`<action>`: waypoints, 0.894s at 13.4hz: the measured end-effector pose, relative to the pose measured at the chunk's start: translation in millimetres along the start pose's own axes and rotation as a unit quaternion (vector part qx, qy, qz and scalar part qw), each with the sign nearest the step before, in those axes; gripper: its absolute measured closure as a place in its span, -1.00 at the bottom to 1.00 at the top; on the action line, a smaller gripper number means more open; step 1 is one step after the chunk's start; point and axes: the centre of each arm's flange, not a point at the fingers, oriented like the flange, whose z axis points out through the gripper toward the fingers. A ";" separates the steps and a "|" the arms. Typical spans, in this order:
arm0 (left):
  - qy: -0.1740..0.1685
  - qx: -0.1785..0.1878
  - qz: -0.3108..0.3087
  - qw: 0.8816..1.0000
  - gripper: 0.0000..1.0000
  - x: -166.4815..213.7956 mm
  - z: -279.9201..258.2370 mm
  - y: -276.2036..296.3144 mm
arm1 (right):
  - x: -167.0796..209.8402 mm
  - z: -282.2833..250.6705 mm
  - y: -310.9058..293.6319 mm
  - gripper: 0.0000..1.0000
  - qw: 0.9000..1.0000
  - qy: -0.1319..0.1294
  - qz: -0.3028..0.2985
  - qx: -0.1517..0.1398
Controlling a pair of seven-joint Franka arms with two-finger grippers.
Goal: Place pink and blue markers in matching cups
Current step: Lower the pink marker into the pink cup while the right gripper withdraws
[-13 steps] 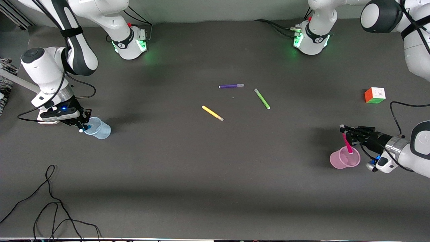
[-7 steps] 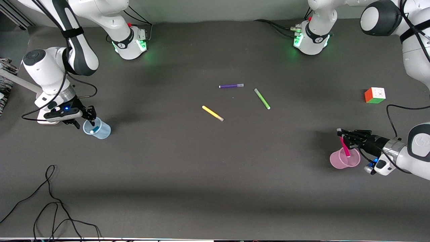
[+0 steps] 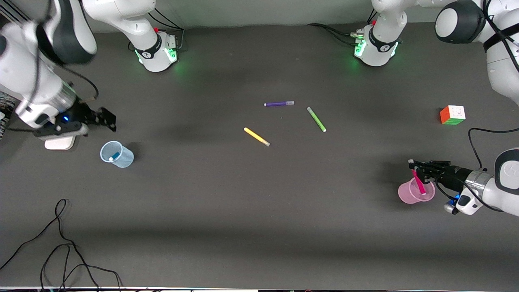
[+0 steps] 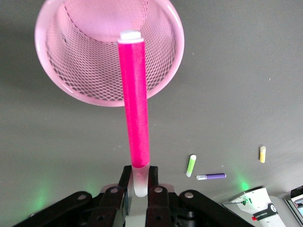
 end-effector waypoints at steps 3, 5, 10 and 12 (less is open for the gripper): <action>0.004 -0.001 0.001 1.000 0.67 -0.3 -3.4 -0.1 | 4.3 -85.7 -11.5 -1.00 1.000 0.006 0.007 0.025; 0.005 -0.001 0.000 1.000 0.67 -0.1 -3.9 -0.4 | 7.1 -99.9 -10.5 -1.00 1.000 0.010 0.008 0.027; 0.008 0.000 0.000 1.000 0.67 -0.3 -6.1 -1.0 | 37.8 -83.3 -11.2 -1.00 0.999 -0.003 0.030 0.022; 0.008 0.000 0.000 1.000 0.67 -0.4 -6.5 -0.9 | 47.8 -81.7 -14.0 -1.00 0.999 -0.003 0.038 0.021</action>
